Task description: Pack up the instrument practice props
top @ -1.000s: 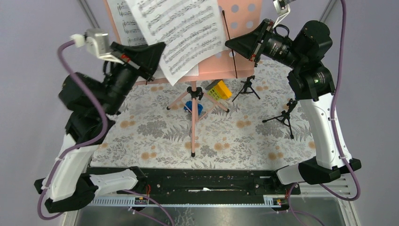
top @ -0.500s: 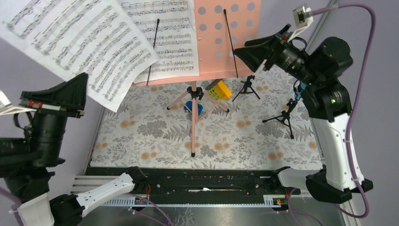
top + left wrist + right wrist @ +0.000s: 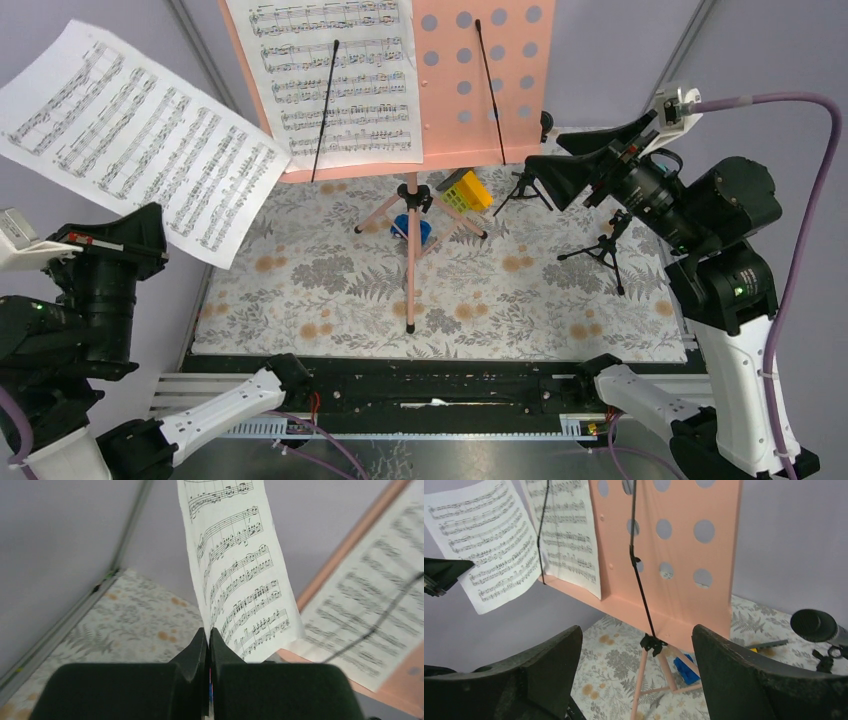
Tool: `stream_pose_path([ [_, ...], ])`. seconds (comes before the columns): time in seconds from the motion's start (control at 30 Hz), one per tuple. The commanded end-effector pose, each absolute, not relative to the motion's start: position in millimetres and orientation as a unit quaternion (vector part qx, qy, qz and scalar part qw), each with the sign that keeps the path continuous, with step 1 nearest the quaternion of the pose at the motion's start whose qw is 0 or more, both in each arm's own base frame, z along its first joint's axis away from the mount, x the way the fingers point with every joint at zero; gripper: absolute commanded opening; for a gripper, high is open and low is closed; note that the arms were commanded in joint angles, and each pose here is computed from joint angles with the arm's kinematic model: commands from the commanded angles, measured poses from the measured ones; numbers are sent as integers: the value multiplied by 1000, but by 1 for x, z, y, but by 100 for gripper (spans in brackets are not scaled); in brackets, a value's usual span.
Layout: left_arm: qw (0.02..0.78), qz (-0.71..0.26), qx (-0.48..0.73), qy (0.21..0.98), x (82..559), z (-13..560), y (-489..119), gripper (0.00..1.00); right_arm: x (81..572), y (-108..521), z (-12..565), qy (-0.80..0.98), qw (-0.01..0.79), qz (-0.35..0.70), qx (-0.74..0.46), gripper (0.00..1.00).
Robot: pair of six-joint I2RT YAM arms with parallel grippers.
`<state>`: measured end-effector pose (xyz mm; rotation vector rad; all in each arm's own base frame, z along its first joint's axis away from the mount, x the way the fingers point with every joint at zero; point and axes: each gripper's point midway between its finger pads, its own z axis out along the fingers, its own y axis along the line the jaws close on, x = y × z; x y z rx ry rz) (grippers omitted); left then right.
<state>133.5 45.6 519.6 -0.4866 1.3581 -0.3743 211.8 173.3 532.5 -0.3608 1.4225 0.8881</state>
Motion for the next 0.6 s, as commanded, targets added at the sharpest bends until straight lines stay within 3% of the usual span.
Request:
stream_pose_path([
  [0.0, 715, -60, -295, 631, 134, 488, 81, 0, 219, 167, 515, 643, 657, 363, -150, 88],
  [0.23, 691, 28, -282, 665, 161, 452, 64, 0, 219, 170, 481, 669, 627, 372, -141, 88],
  [0.57, 651, -4, -214, 728, 231, 390, -32, 0, 216, 169, 432, 705, 590, 373, -125, 89],
])
